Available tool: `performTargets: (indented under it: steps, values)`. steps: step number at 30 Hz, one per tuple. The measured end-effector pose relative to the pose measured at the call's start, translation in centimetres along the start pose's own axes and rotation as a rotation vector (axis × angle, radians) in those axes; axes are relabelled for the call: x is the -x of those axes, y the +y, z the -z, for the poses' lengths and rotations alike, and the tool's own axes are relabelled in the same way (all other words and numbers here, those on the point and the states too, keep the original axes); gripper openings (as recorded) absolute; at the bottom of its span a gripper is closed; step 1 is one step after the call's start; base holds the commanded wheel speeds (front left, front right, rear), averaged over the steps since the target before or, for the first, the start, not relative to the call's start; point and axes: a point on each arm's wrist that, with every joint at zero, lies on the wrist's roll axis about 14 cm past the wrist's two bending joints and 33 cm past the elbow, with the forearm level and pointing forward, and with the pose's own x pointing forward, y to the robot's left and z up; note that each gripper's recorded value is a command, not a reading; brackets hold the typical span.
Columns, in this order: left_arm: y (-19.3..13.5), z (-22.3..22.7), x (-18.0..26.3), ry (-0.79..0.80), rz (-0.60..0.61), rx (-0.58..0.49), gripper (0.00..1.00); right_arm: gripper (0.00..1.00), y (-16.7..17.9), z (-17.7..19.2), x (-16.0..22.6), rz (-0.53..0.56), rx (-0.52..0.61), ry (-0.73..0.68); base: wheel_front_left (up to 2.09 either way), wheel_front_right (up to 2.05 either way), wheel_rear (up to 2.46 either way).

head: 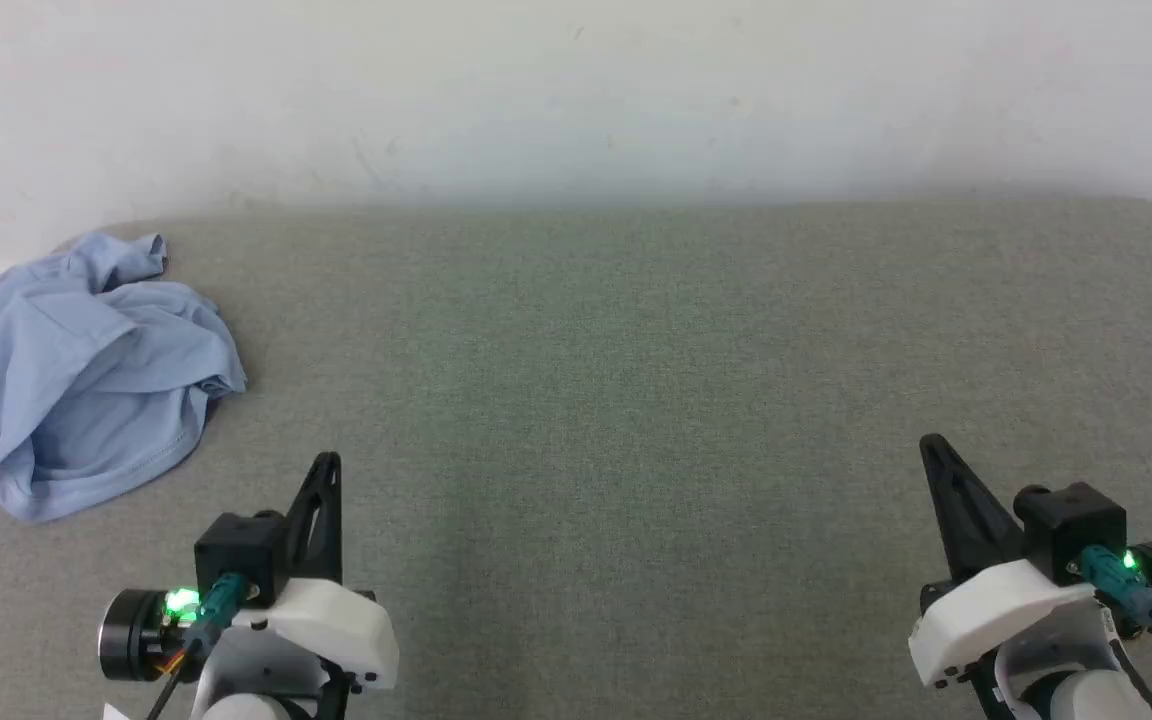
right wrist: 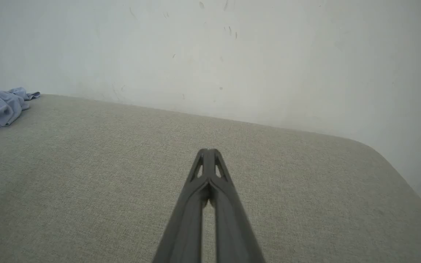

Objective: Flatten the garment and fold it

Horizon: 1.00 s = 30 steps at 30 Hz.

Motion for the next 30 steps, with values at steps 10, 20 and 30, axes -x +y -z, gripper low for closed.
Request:
performTargets:
  steps: [10, 20, 30]
  values:
    - [0.00, 0.00, 0.00, 0.000, 0.000, 0.000, 0.00, 0.00, 0.00, 0.00, 0.00, 0.000, 0.000, 0.000, 0.00, 0.00, 0.00]
    - [0.00, 0.00, 0.00, 0.000, 0.000, 0.000, 0.00, 0.00, 0.00, 0.00, 0.00, 0.000, 0.000, 0.000, 0.00, 0.00, 0.00]
    - [-0.02, 0.03, 0.00, 0.001, 0.001, 0.000, 1.00, 1.00, -0.01, 0.05, 0.00, 0.000, 0.000, 0.002, 0.00, 0.00, 0.00]
